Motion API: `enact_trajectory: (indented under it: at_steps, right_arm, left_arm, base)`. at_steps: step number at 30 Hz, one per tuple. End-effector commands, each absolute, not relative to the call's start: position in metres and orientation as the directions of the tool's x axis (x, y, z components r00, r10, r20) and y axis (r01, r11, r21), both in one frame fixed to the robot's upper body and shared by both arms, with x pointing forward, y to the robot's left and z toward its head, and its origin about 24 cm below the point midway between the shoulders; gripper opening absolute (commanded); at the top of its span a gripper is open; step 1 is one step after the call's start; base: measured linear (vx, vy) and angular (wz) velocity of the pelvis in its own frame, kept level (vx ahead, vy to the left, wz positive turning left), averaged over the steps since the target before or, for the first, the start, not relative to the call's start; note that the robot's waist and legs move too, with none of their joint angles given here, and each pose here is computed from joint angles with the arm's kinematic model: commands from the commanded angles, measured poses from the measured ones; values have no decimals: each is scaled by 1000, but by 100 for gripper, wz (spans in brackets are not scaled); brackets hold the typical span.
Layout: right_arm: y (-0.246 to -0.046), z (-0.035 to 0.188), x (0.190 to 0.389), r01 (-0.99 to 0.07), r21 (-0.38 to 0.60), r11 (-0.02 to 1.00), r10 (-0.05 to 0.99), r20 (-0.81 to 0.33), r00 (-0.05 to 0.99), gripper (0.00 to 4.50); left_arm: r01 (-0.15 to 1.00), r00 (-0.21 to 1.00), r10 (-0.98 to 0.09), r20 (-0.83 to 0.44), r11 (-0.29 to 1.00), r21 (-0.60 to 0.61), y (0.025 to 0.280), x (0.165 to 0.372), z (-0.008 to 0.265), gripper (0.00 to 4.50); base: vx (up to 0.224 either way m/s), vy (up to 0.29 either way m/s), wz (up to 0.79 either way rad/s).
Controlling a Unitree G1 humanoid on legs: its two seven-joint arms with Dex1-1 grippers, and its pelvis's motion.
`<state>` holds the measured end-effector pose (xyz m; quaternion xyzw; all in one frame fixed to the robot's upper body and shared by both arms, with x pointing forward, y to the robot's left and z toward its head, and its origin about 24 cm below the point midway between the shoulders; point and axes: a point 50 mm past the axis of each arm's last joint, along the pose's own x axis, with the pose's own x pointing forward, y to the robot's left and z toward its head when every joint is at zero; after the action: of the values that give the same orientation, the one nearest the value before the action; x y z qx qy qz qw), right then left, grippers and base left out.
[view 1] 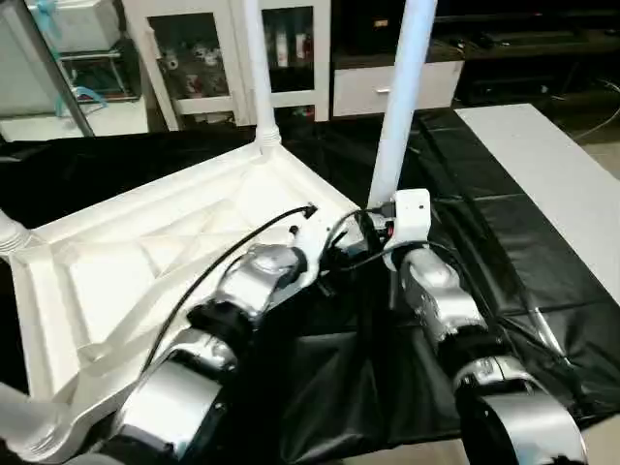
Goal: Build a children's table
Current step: Rotate leg to tighten
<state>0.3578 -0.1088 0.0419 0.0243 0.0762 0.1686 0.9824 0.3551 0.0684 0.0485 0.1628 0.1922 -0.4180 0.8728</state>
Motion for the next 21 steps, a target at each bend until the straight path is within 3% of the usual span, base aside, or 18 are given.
enact_trajectory:
  at_steps: [1, 7, 9, 11, 16, 21]
  right_arm:
    - [-105, 49, 352, -470, 50, 881, 472, -87, 877, 361]
    - [-125, 53, 339, -621, 3, 784, 618, -92, 780, 396]
    - [-138, 59, 324, -748, -53, 662, 740, -119, 663, 396]
    - [-144, 62, 316, -800, -66, 597, 788, -140, 599, 396]
    - [-150, 60, 300, -889, -41, 456, 864, -217, 453, 396]
    - [-148, 53, 292, -918, -17, 396, 879, -283, 384, 396]
  left_arm:
    - [846, 507, -717, -479, 520, 118, 86, 347, 42, 0]
    - [939, 330, -796, -507, 332, 91, 101, 330, 38, 0]
    - [983, 156, -816, -557, 183, 7, 118, 314, 35, 0]
    - [991, 88, -812, -577, 131, -33, 125, 307, 35, 0]
    - [996, 27, -809, -587, 72, -54, 131, 298, 34, 0]
    - [996, 26, -812, -583, 68, -50, 131, 297, 36, 0]
  base:
    - [0, 0, 0]
    - [0, 0, 0]
    - [0, 0, 0]
    - [0, 0, 0]
    - [0, 0, 0]
    - [0, 0, 0]
